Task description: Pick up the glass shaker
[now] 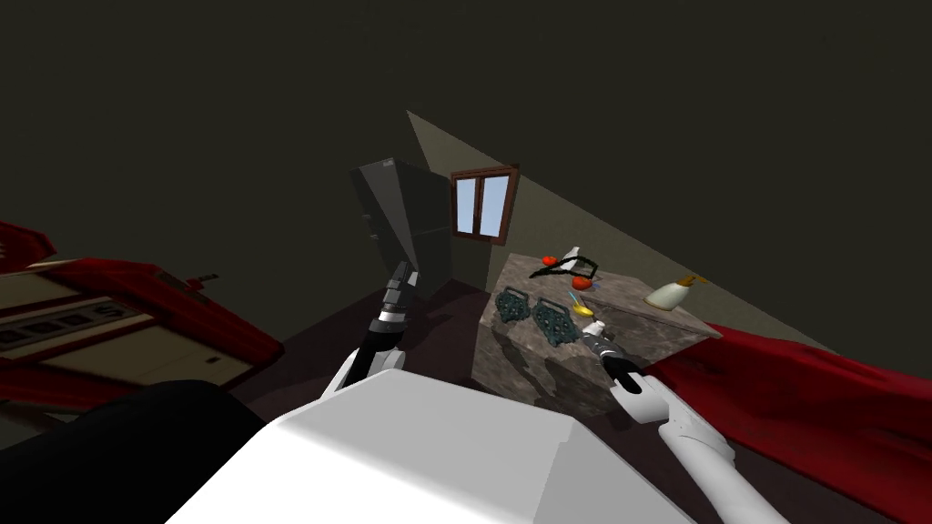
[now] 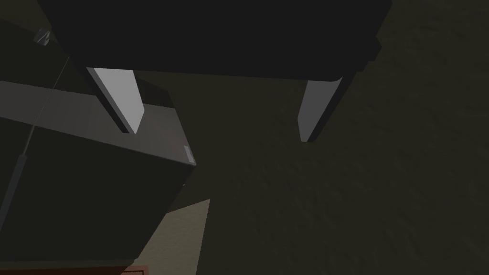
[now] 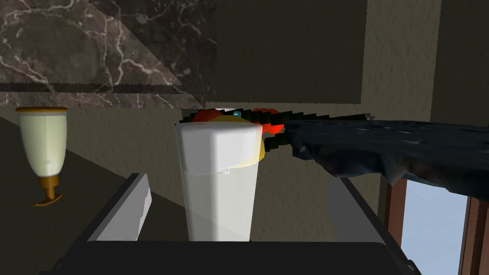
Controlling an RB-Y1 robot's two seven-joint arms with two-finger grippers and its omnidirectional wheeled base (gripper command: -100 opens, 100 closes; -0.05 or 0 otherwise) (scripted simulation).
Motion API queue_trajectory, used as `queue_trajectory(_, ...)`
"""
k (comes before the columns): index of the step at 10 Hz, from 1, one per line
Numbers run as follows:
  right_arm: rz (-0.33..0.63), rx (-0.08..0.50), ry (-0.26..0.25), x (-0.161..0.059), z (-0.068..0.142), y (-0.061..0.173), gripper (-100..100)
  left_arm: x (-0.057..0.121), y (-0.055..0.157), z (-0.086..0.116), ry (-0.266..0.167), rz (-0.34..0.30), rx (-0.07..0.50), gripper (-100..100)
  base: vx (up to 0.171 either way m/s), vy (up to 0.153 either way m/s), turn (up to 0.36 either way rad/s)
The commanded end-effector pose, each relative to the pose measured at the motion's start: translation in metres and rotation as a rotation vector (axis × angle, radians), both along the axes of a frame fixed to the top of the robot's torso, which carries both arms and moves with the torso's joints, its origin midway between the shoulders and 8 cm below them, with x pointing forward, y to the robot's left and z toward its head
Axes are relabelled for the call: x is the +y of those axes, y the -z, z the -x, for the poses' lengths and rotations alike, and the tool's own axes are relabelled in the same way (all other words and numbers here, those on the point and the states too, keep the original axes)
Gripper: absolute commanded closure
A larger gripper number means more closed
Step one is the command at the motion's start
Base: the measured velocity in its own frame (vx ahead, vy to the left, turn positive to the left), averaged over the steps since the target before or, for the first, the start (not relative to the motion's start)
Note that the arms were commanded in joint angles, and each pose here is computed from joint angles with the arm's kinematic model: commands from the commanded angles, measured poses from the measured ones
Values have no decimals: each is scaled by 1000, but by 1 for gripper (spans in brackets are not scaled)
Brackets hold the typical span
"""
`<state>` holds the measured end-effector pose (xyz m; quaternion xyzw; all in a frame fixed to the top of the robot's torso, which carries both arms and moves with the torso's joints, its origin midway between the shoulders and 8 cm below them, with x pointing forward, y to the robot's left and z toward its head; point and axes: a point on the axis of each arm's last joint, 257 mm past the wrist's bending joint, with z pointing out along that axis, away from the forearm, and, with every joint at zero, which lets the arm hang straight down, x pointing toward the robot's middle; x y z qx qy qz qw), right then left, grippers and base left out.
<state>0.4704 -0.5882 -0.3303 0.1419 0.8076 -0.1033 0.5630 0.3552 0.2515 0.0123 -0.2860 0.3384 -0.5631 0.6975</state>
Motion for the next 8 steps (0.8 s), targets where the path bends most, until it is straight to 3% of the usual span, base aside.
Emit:
queue_trajectory(1, -1, 6, 6, -4, -2, 4, -100, 0, 0, 0, 0, 0, 0, 0, -1, 4, 22)
queue_trajectory(2, 3, 2, -25, 6, -17, 2, -100, 0, 0, 0, 0, 0, 0, 0, -1, 3, -146)
queue_trajectory(3, 2, 5, -15, 3, -18, 3, -100, 0, 0, 0, 0, 0, 0, 0, -3, 9, -88)
queue_trajectory(8, 22, 5, -76, 21, -59, -5, -100, 0, 0, 0, 0, 0, 0, 0, -6, 10, -110)
